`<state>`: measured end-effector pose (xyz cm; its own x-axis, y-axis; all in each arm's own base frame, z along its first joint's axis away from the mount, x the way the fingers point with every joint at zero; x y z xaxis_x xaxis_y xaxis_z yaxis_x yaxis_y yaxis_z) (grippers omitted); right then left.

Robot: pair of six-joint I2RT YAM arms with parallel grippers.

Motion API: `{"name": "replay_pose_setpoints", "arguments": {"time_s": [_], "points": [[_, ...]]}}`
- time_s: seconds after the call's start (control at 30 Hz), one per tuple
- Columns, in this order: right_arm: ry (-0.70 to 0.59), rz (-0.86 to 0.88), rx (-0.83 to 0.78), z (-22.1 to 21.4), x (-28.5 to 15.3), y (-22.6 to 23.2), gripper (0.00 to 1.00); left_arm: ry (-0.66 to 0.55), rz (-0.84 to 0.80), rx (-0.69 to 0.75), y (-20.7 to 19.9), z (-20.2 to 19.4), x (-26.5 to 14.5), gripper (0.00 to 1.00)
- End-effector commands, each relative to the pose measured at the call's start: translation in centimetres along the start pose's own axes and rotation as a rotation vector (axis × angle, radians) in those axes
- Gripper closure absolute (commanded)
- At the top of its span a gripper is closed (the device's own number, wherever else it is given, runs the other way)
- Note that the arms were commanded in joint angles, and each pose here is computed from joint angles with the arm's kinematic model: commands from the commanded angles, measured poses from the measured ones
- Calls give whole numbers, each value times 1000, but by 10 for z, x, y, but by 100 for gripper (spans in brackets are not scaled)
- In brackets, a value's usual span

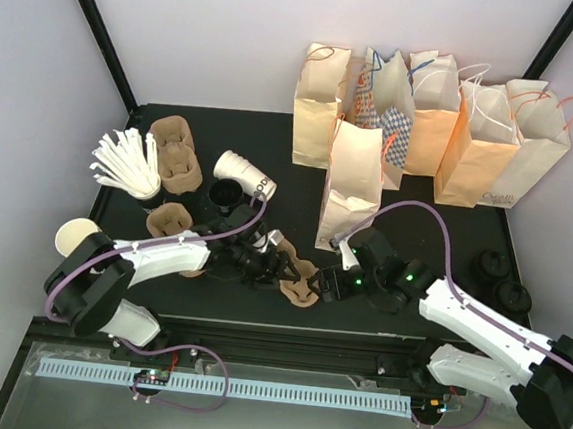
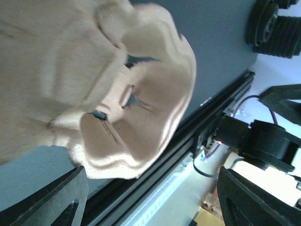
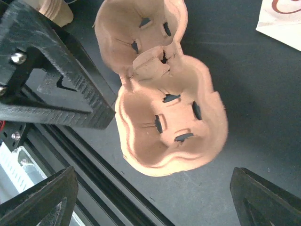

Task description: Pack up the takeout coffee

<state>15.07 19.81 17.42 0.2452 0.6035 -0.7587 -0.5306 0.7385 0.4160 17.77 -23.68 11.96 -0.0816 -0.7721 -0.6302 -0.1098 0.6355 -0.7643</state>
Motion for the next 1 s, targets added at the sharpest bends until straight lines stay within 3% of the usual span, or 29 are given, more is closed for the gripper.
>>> {"name": "replay_pose_setpoints", "arguments": {"time_s": [0.0,0.1,0.23,0.4,0.5,0.67,0.97], "points": [[-70,6,-18,18,2,12,9,34,-131,130,-41,0,-6,21],[-84,-47,32,27,0,10,10,-72,-87,180,-44,-1,-28,18],[-22,-133,152,33,-2,8,10,-193,37,123,-22,8,-61,17],[-92,-133,367,43,-1,23,10,-291,104,133,3,42,-89,17],[-113,-175,504,46,8,30,10,-285,150,163,12,70,-87,18],[-37,-235,596,41,38,36,10,-265,175,223,15,93,-75,20],[76,-403,697,34,82,29,14,-167,68,158,39,80,-43,20]]}}
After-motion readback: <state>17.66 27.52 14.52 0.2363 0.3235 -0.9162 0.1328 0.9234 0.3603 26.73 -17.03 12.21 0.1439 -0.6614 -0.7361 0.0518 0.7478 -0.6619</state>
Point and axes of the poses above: each gripper's point midway between its finger pads, its own x axis out along the fingers, its own y axis along the line the jaws close on, z = x × y, the point moved 6 cm from there along -x, back along the fingers, and after that the axes turned 3 degrees about -x, right-handed, at the moved point
